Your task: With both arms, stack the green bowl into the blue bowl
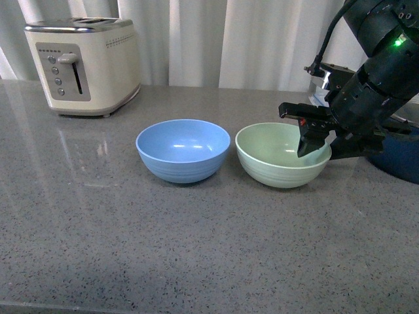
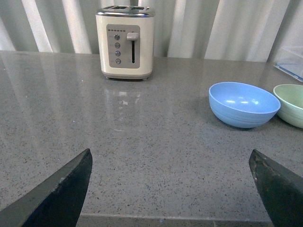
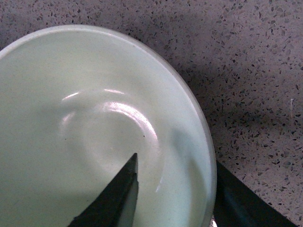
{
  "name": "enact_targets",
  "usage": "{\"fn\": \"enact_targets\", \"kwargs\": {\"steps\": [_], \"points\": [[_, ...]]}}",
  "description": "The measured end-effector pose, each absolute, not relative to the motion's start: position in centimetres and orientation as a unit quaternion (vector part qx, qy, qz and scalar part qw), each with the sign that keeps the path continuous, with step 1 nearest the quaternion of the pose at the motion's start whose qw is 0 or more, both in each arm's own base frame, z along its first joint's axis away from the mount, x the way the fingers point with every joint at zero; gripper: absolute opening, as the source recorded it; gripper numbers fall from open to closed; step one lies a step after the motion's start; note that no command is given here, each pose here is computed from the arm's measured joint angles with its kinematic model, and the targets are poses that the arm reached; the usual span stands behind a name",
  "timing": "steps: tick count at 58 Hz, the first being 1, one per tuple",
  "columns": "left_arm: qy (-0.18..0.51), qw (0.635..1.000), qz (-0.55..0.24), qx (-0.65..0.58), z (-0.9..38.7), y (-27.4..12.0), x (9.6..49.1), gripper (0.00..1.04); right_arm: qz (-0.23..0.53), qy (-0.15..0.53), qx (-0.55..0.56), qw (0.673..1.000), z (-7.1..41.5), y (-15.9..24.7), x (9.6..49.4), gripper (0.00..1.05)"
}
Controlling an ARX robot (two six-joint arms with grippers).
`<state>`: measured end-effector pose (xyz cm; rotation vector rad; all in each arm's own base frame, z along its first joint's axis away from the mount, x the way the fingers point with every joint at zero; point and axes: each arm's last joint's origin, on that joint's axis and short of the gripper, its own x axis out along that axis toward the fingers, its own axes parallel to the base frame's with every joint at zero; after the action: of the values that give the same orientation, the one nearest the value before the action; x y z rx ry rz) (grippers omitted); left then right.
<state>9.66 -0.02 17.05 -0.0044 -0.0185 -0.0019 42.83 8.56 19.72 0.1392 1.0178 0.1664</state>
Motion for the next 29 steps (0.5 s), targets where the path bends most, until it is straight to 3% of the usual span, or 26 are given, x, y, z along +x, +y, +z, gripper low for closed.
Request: {"fn": "enact_targets", "kwargs": {"steps": [14, 29], "points": [[-0.009, 1.0, -0.001, -0.002, 17.05, -0.02, 9.66, 0.98, 0.082, 0.488, 0.067, 0.866, 19.4, 8.35, 42.74, 0.01], [-0.009, 1.0, -0.001, -0.002, 17.05, -0.02, 9.66, 0.98, 0.084, 0.481, 0.06, 0.871, 20.06, 7.86, 42.47, 0.01]]}}
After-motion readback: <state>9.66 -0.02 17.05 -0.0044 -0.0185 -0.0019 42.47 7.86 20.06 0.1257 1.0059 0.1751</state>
